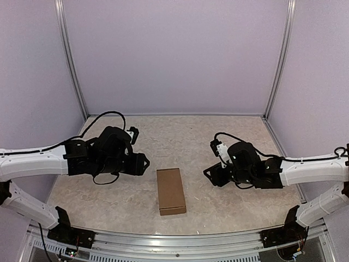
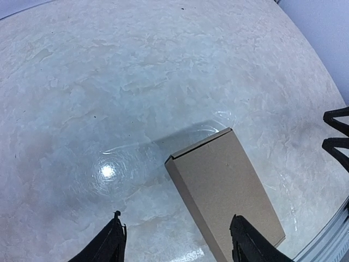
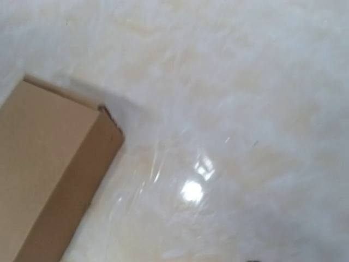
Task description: Fold the paper box
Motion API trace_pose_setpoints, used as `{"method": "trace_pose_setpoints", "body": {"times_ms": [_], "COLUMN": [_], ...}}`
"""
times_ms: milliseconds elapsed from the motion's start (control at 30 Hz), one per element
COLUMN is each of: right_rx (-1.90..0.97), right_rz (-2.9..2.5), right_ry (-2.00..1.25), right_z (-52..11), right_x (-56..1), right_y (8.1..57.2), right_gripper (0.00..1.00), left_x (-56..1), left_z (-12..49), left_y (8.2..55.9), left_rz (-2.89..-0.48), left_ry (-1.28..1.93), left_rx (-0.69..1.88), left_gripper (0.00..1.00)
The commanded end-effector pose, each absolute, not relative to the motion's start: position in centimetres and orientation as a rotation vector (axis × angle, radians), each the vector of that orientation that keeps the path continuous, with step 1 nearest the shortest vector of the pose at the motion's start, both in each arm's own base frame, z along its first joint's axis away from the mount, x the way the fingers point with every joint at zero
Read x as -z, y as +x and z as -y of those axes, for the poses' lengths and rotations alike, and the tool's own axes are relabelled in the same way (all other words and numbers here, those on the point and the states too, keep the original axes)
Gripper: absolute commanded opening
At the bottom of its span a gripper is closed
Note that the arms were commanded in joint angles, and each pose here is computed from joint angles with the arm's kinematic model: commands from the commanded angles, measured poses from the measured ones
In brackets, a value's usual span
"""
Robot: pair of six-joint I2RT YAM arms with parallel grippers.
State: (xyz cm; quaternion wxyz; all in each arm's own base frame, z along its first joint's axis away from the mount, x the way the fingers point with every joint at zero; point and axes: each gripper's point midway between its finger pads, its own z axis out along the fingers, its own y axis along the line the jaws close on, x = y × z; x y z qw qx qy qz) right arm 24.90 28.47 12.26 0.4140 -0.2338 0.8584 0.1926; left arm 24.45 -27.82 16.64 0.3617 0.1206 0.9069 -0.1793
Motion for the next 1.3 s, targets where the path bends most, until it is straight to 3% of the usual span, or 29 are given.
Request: {"method": "trace_pose_setpoints", "body": {"times_ms": [0, 33, 200, 500, 833, 1267], "right_rx": [-0.388, -0.376, -0.299, -0.219, 0.119, -0.099], "right_rz": [-2.124, -2.117, -2.072, -1.992, -2.072, -2.392], "right_ry": [-0.586, -0.581, -0.539, -0.39, -0.348, -0.05], "right_z": [-26.8, -26.6, -24.6, -21.7, -17.6, -8.7], "right_x": [-14.8, -15.4, -17.8, -22.3, -24.7, -23.1], "right_y": [25.4, 25.5, 25.7, 26.4, 28.2, 35.1], "right_gripper": [0.83, 0.98, 1.0, 1.0, 1.0, 1.0], "left_x": [-18.5, -18.9, -20.8, -24.6, -29.7, -34.1], "left_z": [25.1, 24.8, 22.7, 18.5, 12.1, 4.0], "left_y": [25.0, 25.0, 25.3, 26.3, 28.6, 30.7], "left_rz": [-2.288, -2.278, -2.243, -2.226, -2.146, -2.027], "left_ry": [0.292, 0.289, 0.266, 0.211, 0.051, -0.158], "left_rx": [0.36, 0.354, 0.319, 0.231, 0.095, -0.015], "left_gripper": [0.69, 0.73, 0.98, 0.99, 0.99, 0.99]}}
